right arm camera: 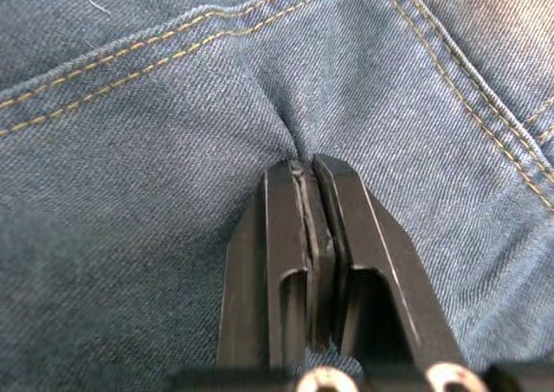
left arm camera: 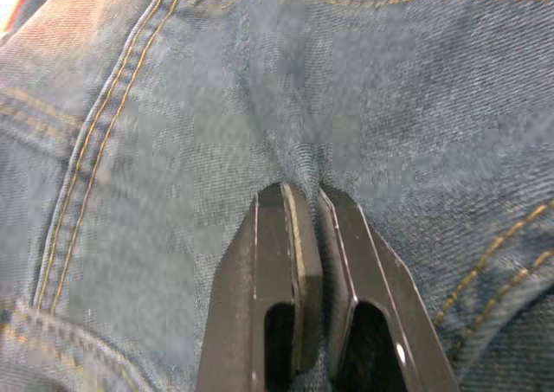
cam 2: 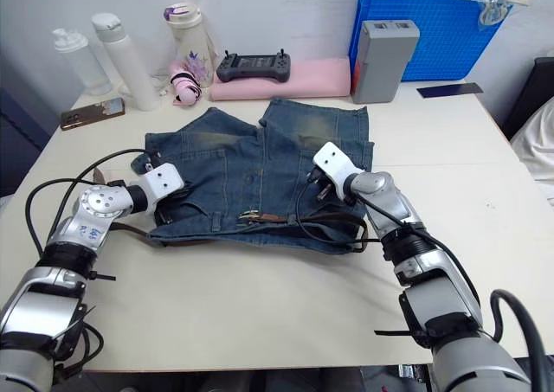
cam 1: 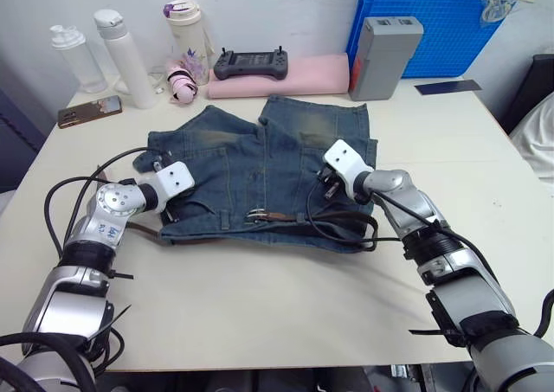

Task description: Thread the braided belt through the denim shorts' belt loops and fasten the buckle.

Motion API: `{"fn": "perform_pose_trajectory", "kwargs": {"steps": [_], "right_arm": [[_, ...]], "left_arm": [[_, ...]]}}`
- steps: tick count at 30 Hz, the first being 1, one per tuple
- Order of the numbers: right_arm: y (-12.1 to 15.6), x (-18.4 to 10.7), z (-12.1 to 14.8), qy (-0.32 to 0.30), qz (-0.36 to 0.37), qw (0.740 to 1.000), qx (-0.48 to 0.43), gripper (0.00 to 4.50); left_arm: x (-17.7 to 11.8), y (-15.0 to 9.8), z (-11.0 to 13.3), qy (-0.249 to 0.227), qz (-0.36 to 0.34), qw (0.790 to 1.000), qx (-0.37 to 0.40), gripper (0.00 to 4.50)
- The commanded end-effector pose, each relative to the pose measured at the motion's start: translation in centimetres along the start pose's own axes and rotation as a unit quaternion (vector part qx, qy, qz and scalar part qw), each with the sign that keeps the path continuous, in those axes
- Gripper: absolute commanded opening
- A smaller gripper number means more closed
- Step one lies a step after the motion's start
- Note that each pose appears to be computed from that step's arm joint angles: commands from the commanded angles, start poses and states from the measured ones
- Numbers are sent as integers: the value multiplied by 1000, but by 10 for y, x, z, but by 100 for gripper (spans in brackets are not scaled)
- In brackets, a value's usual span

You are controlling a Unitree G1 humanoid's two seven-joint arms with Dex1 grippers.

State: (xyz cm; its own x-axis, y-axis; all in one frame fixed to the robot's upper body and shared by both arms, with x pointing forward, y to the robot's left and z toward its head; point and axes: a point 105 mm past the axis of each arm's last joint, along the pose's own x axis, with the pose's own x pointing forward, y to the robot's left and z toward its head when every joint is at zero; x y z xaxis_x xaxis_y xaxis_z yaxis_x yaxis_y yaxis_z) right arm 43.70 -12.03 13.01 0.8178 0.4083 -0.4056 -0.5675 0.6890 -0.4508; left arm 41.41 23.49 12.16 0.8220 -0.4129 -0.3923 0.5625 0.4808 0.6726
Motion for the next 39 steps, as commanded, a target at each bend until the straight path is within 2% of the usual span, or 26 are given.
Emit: {"fn": "perform_pose_trajectory", "kwargs": {"steps": [1,4,7,8,9,10,11,12,14,16,20,23,26,28,32,39], "right_arm": [[-30,-5,-3,1,-67,998,-4,4],[-30,-6,6,-19,-65,998,-1,4],[-28,-12,23,-68,-50,996,25,96],[-27,-15,27,-82,-43,995,31,149],[-25,-18,34,-99,-30,994,41,191],[-22,-24,41,-119,-13,991,56,236],[-18,-32,48,-140,9,988,66,251],[-16,-39,55,-159,26,984,77,315],[-9,-55,67,-196,65,974,92,390],[1,-75,80,-242,112,958,104,445],[24,-107,90,-295,200,927,118,445],[45,-120,88,-295,257,913,117,445],[57,-125,86,-293,280,907,115,445],[66,-127,84,-286,296,904,111,445],[80,-128,79,-268,323,902,103,445],[98,-128,70,-247,356,899,65,445]], "left_arm": [[-4,7,-16,31,25,999,-4,4],[-6,8,-15,19,29,999,-22,4],[-15,16,-13,3,44,998,-46,115],[-18,18,-11,-4,48,997,-53,167],[-22,22,-8,-12,56,997,-59,191],[-29,30,-4,-24,72,995,-72,243],[-39,39,1,-37,92,991,-86,255],[-50,47,5,-48,109,988,-97,315],[-70,57,12,-66,136,980,-127,377],[-93,65,16,-80,169,968,-168,440],[-144,74,8,-76,249,934,-243,440],[-179,74,-12,-37,319,898,-302,440],[-196,66,-34,3,348,868,-355,440],[-199,62,-42,13,357,849,-390,440],[-187,61,-40,12,348,841,-415,440],[-153,63,-67,32,339,806,-484,440]]}}
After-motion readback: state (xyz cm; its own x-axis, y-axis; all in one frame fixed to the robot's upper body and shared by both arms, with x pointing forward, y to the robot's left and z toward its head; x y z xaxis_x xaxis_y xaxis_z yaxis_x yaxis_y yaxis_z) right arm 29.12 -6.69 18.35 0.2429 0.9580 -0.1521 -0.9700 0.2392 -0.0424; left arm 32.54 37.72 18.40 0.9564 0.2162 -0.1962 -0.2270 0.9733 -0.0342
